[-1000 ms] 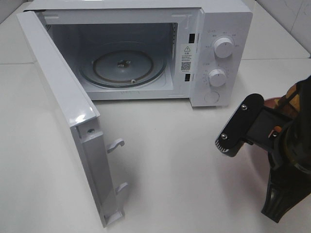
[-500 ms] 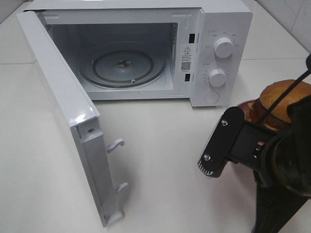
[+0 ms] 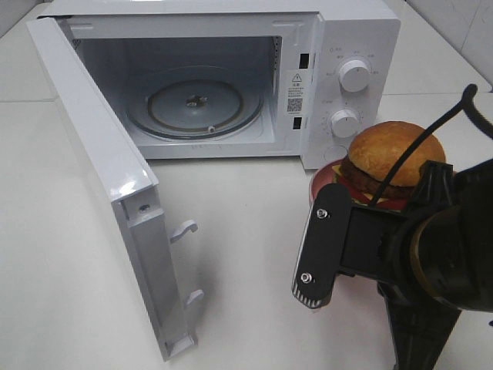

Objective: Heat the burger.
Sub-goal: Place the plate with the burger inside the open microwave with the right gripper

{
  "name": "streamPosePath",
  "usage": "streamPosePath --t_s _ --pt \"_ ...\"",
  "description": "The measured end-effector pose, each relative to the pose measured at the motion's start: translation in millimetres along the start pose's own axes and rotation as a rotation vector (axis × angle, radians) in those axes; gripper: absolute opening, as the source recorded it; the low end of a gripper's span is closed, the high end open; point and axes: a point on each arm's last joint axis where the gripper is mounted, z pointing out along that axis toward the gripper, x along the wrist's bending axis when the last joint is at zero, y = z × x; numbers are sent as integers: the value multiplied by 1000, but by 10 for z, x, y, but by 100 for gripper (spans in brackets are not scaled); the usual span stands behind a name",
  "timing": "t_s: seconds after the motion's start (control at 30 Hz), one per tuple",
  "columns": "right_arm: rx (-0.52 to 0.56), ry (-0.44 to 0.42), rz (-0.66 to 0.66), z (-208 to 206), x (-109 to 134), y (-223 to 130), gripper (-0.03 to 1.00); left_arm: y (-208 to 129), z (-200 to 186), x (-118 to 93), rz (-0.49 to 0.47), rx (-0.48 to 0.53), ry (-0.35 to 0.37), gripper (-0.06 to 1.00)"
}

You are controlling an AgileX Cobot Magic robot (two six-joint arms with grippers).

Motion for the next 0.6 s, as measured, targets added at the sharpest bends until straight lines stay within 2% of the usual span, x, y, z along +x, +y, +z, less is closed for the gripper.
streamPosePath --t_s 0.13,0.43,0.5,0.6 --pt "-53 -25 -88 -1 -21 49 7 0 0 0 0 0 0 99" --pt "-136 -14 -213 -5 0 121 8 0 0 0 0 0 0 99" --pt "-172 -14 -287 -10 9 153 8 0 0 0 0 0 0 99" --pt "-185 -16 -306 -12 11 165 8 0 0 0 0 0 0 99"
